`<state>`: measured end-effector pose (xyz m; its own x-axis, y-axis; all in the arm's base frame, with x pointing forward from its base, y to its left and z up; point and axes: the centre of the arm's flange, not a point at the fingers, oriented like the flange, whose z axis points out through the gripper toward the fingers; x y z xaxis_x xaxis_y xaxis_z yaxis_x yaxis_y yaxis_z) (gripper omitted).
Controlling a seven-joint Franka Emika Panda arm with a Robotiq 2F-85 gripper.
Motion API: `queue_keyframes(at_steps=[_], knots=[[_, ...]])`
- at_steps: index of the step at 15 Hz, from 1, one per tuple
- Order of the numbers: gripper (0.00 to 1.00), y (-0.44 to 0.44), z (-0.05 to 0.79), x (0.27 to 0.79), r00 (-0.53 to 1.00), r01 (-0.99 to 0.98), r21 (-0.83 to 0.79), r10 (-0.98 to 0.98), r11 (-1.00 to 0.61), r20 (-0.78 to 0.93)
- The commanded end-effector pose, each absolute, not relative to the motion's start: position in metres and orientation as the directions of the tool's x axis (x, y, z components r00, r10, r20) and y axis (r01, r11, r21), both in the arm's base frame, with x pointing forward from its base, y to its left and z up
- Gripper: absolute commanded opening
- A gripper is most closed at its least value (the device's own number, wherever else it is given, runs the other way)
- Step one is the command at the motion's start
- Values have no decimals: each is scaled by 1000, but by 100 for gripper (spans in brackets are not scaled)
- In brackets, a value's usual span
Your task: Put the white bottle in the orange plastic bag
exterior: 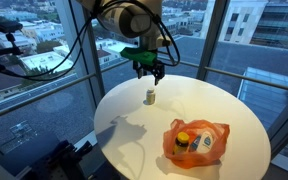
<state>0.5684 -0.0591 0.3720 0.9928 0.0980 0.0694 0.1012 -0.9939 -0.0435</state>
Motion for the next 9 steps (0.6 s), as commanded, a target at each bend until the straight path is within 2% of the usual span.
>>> queue_keyframes(at_steps=[1, 5, 9], knots=[[100, -50, 359, 599, 992, 109, 16, 110, -994, 58], [100, -46, 352, 606, 989, 138, 56, 140, -989, 46], [100, -47, 343, 594, 988, 147, 30, 148, -989, 32]])
